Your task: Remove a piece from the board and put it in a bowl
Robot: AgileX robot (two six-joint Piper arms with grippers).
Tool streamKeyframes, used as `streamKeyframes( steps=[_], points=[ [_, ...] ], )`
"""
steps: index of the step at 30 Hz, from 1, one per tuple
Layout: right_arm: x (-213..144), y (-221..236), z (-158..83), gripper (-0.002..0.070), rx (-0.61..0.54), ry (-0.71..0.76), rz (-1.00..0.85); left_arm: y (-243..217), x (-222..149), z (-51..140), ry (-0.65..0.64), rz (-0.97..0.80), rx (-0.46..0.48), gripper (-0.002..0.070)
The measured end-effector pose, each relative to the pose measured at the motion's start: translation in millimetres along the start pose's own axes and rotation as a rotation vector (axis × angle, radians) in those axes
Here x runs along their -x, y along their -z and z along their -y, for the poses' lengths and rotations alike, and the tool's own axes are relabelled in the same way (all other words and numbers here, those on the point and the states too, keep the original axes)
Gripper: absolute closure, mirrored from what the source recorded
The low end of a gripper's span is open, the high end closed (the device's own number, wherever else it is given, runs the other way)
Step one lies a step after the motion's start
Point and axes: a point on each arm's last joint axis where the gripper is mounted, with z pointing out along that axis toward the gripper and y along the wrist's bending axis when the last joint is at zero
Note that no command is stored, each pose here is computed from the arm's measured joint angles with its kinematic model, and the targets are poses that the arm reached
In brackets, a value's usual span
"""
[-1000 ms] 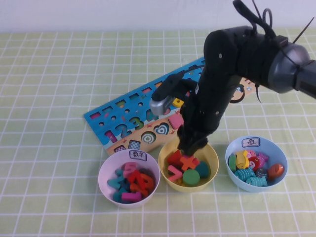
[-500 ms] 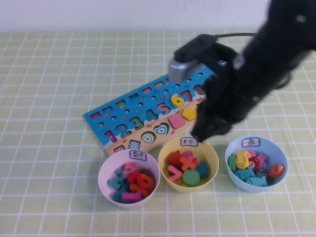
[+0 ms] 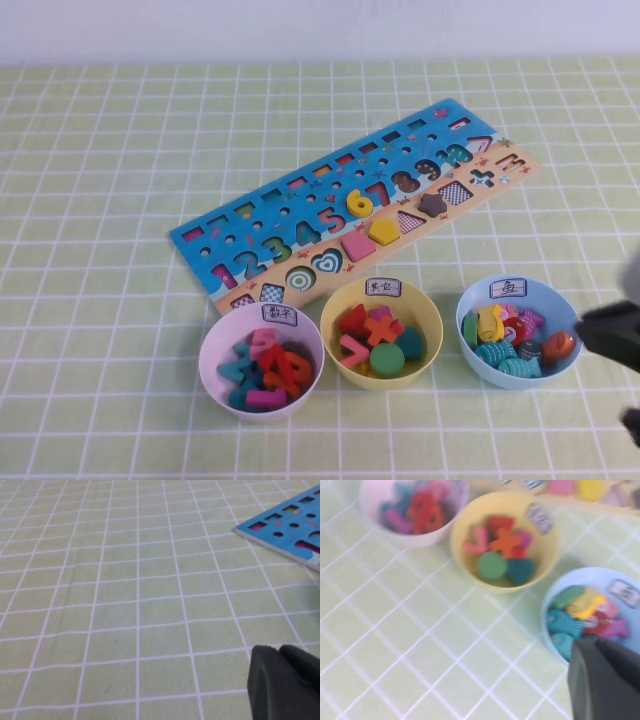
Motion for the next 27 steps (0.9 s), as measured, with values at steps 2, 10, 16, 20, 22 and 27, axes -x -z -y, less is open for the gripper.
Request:
streamKeyframes(
  steps=[2, 10, 16, 20, 22, 27],
  points=[
    [-18, 6, 0, 0.0692, -0.035, -0.018, 0.053, 0, 0, 0.0, 0.000, 0.000, 0.000, 0.0680],
    [-90, 10, 0, 0.0694, -0.177, -0.105, 0.451, 0, 0, 0.0, 0.000, 0.000, 0.000, 0.0680],
    [-153, -12, 15, 0.0694, -0.457, -0.221, 0.621, 0, 0, 0.0, 0.000, 0.000, 0.000, 0.0680],
    [-179, -14, 17, 0.0694, -0.629, -0.263, 0.674, 0, 0, 0.0, 0.000, 0.000, 0.000, 0.0680],
    [-187, -12, 17, 0.0694, -0.708, -0.270, 0.712, 0, 0, 0.0, 0.000, 0.000, 0.000, 0.0680],
    [-192, -7, 15, 0.0694, -0.788, -0.278, 0.771, 0, 0, 0.0, 0.000, 0.000, 0.000, 0.0680]
  ],
)
